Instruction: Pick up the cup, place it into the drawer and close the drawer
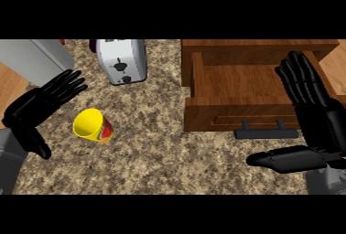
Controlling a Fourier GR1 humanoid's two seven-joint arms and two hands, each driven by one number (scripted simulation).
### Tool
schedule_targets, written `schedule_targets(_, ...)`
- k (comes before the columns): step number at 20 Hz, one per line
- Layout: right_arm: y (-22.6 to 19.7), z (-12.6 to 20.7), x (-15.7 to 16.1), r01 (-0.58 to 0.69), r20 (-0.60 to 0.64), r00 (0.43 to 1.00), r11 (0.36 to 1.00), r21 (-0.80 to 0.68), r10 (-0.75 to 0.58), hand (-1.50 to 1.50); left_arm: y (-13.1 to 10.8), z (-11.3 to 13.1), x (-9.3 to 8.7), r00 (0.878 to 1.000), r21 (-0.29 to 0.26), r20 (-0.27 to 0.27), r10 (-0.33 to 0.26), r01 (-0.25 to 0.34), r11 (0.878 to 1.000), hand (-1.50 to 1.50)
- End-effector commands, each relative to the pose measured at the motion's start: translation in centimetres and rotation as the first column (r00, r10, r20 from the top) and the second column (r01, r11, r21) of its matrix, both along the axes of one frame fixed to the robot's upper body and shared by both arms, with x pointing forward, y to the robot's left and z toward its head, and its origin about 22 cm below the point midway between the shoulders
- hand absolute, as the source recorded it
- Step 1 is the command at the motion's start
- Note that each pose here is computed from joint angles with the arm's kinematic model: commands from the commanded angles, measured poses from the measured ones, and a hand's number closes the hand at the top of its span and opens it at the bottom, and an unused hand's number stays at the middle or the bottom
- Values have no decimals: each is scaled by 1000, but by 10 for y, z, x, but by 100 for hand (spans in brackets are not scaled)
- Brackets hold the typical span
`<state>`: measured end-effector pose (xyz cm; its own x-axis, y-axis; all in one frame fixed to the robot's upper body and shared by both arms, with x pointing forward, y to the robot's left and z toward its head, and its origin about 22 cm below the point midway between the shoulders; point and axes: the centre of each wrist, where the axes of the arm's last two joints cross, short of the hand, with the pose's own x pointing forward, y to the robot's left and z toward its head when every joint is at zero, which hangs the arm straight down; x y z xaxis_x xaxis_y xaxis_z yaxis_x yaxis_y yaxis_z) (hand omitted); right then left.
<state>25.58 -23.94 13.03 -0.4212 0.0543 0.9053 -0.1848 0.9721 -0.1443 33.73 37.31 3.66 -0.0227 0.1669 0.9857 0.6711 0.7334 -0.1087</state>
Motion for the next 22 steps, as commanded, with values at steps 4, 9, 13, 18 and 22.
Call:
schedule_targets(4, 6, 5, 6, 4, 20, 1000, 1000, 19, -5, -150, 13, -31, 7, 999, 45, -4, 42, -41, 998, -150)
schedule_targets(9, -4, 17, 4, -2, 29, 1000, 1000, -14, 2, -150, 10, -62, -6, 998, 73, -36, 45, -42, 996, -150)
schedule_targets(13, -12, 6, 14, -8, 3, 1000, 1000, -7, 8, -150, 8, -78, -14, 998, 82, -28, 61, -59, 995, -150)
schedule_targets(18, -8, 21, 23, 2, 37, 999, 1000, 17, -3, -150, 4, -91, -17, 996, 109, -29, 81, -78, 991, -150)
schedule_targets(22, -6, 18, 12, -14, 27, 1000, 1000, 8, 14, -150, -5, -104, -21, 995, 102, -28, 97, -94, 990, -150)
